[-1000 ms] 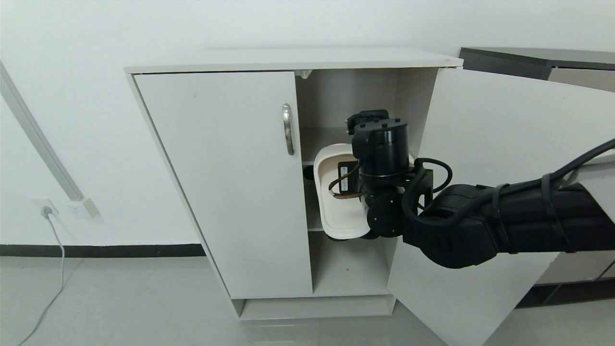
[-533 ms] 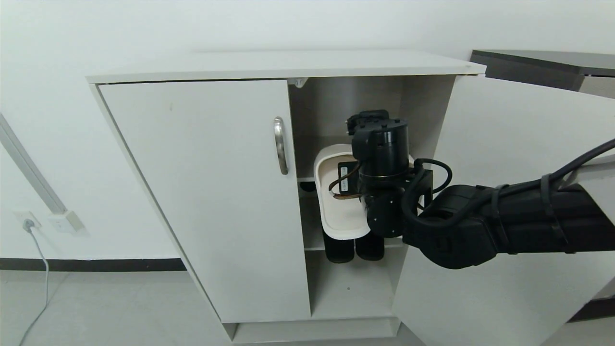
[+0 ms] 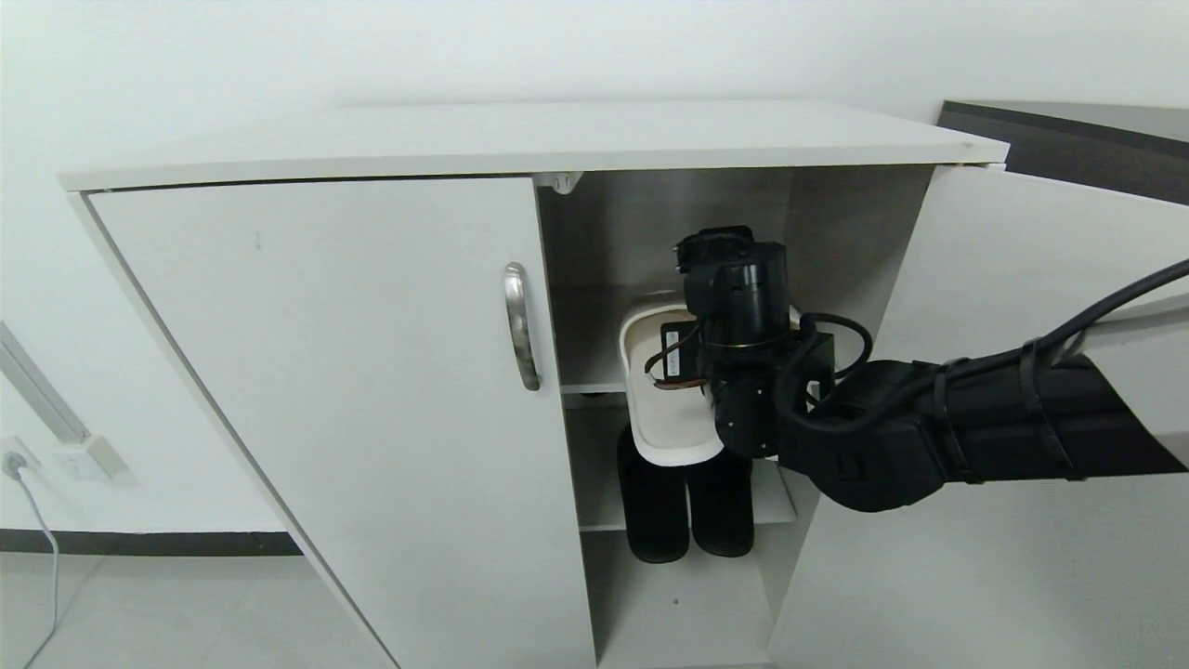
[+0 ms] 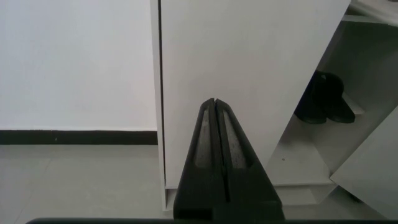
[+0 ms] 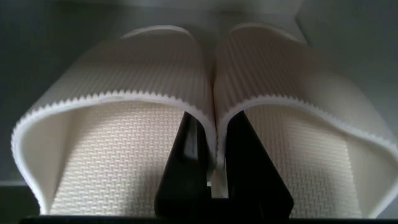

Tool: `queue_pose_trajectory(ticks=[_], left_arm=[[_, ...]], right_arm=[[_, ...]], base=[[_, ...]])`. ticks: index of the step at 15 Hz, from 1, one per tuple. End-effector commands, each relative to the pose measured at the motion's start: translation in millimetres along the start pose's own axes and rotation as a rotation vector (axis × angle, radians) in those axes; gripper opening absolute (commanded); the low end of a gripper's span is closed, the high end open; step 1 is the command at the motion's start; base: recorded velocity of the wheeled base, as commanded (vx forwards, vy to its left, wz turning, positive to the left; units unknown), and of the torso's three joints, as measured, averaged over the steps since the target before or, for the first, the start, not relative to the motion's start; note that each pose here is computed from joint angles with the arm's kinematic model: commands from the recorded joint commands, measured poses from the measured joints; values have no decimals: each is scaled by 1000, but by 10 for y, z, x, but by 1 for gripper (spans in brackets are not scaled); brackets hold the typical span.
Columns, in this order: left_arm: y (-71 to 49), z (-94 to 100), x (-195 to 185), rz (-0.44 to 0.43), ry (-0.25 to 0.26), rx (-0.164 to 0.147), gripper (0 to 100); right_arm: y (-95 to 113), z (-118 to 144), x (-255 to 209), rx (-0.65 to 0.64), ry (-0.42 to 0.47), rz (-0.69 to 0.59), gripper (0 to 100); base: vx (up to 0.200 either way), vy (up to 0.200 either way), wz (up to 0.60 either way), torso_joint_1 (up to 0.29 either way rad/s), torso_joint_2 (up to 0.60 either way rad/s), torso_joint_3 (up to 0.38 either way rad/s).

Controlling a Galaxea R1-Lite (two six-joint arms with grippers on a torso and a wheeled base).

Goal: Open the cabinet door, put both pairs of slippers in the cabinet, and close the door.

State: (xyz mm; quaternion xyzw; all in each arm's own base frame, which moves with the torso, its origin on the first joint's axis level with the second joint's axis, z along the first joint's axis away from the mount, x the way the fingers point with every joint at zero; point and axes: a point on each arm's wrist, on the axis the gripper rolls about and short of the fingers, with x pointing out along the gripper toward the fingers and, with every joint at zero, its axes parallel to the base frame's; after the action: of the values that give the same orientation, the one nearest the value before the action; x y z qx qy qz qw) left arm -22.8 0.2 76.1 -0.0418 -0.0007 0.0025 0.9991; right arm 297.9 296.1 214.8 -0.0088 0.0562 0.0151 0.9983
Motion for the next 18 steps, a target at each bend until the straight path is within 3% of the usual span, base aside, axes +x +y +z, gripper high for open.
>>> queue_pose_trajectory(ticks=[1,18], left_arm=[[0,0,1,0,1,-1,0],[0,0,0,3,0,-1,0]], right_arm=[[-16,-19,70,-1,4,5,0],[2,165,726,48,-4,-30,0]], base=[[0,0,0,0,0,0],[0,0,0,0,0,0]])
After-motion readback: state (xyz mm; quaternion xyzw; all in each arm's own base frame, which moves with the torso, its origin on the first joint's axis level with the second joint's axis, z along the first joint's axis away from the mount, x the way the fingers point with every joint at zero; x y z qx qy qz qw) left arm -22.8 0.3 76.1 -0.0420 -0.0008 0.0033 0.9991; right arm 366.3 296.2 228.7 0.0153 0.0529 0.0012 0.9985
